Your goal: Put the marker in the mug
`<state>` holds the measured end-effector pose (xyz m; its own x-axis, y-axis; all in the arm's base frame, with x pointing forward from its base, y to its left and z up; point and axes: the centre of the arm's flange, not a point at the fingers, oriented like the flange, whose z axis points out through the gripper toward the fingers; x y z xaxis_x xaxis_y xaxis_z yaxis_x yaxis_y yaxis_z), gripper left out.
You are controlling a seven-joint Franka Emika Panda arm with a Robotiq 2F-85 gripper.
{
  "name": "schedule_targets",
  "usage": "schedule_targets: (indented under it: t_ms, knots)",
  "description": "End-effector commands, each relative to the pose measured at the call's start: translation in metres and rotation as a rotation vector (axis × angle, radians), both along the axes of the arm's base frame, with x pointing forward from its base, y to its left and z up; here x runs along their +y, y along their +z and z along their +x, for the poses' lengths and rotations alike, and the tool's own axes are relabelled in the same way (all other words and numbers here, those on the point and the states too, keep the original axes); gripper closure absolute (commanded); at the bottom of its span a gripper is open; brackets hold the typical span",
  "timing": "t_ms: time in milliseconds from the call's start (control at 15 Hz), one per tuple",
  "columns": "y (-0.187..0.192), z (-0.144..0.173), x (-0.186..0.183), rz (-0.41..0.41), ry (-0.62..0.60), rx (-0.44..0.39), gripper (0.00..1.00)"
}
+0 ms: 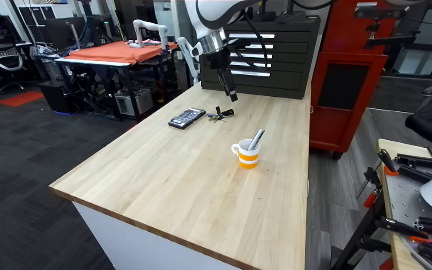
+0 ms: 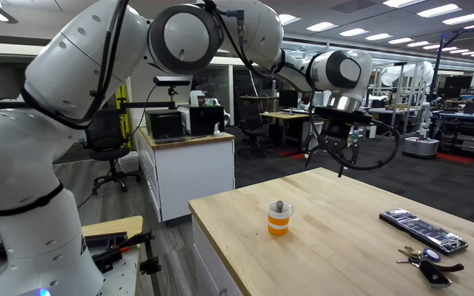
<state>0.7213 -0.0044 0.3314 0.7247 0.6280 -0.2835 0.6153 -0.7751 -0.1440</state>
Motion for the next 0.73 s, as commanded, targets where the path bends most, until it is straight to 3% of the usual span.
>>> schedule_targets:
  t_ms: [0, 267, 333, 667]
  knots:
    - [0.002, -0.054, -0.006, 0.001, -0.114, -0.156, 0.00]
    - [0.003, -0.062, -0.011, -0.032, -0.220, -0.293, 0.00]
    - [0.002, -0.002, -0.009, -0.011, -0.154, -0.238, 0.00]
    - [0.003, -0.013, -0.011, -0.022, -0.196, -0.267, 0.00]
